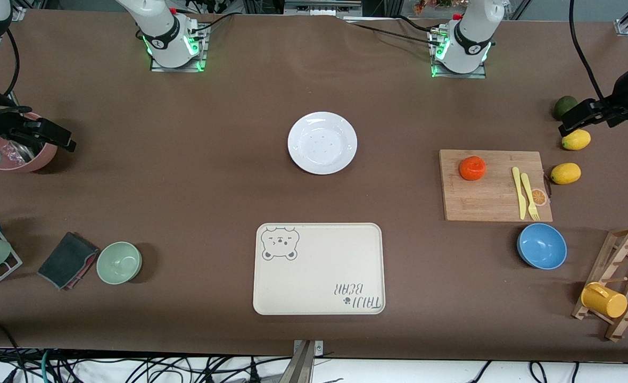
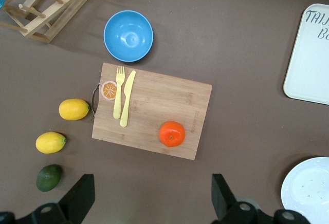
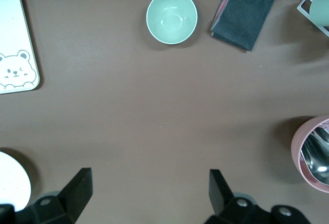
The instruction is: Place orange and plate with both arms
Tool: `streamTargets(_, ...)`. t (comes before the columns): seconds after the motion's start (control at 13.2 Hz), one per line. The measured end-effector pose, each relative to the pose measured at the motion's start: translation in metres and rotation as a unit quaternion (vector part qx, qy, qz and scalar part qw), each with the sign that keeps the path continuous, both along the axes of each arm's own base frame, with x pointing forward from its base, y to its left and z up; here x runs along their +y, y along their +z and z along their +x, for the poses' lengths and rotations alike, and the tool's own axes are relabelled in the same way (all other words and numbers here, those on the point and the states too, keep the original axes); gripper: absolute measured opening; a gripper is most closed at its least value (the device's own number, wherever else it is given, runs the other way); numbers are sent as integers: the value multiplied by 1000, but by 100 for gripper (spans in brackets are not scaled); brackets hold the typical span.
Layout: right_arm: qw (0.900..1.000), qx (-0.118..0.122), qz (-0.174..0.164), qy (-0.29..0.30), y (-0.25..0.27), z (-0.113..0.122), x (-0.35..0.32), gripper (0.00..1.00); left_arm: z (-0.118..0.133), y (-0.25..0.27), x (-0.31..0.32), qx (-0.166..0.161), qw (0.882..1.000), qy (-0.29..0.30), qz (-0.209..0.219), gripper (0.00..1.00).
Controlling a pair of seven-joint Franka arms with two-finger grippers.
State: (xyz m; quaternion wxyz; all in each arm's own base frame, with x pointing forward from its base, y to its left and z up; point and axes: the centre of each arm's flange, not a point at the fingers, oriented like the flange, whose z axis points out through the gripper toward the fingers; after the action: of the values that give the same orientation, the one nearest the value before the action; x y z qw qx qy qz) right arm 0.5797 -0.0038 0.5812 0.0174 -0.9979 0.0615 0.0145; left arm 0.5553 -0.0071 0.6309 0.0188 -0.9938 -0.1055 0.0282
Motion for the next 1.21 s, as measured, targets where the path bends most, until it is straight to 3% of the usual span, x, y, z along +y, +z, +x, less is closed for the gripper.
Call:
streamTargets(0.38, 1000, 0, 0, 0, 0, 0, 0, 100, 1, -2, -1, 2, 1000, -1, -1, 100)
streamTargets(0.76, 1000, 0, 0, 0, 0, 0, 0, 100, 5, -16, 3, 15, 999, 15, -41, 100)
streamTargets(1.21, 1000, 0, 0, 0, 0, 0, 0, 100, 11, -12, 0, -12, 999, 12, -41, 100)
